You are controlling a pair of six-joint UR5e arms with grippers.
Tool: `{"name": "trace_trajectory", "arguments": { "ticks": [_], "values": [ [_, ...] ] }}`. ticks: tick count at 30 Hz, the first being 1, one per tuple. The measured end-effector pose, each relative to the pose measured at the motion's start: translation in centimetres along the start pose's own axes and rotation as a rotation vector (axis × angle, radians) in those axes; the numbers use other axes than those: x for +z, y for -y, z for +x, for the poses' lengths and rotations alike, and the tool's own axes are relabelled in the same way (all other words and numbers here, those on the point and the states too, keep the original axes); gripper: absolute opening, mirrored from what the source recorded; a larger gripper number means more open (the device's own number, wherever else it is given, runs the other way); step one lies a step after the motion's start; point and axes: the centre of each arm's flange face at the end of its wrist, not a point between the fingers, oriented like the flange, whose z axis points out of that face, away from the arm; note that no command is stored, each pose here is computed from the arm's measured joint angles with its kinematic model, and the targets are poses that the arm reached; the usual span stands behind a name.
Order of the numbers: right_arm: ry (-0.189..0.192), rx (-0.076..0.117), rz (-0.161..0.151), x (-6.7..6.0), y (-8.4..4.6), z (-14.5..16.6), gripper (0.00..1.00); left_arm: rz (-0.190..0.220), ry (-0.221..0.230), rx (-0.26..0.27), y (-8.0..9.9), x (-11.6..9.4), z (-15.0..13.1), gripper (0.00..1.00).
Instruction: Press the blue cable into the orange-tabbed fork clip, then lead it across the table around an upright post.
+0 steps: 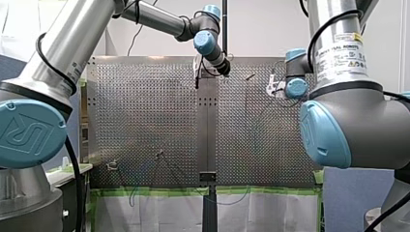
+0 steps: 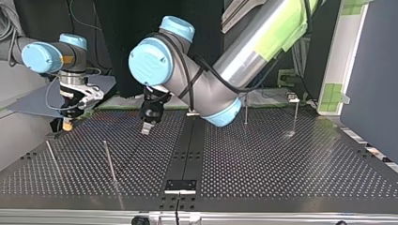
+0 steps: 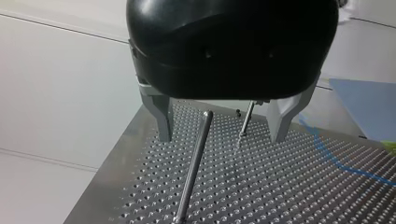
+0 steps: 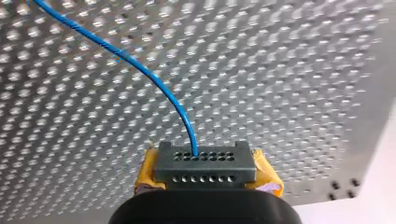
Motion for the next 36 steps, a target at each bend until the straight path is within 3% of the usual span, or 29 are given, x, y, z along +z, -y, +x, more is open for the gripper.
{"name": "trace_trajectory", "arguments": {
  "ticks": [12,21,30,36],
  "values": [
    [-0.102,0.007,0.022,-1.5,0.9,6.2,0.0,0.07,-0.066,0.017,3.9,0.5,4.7,1.0],
    [-0.146,0.008,0.033,-3.1,1.7,9.7,0.0,0.089,0.0,-0.033,6.3,0.3,4.9,1.0],
    [-0.126,0.007,0.024,-3.7,2.2,9.5,0.0,0.079,0.073,-0.061,6.8,0.7,4.3,1.0],
    [-0.118,0.008,0.031,-4.4,2.8,10.0,0.0,0.098,0.11,-0.104,7.4,0.8,4.0,1.0]
  ]
}}
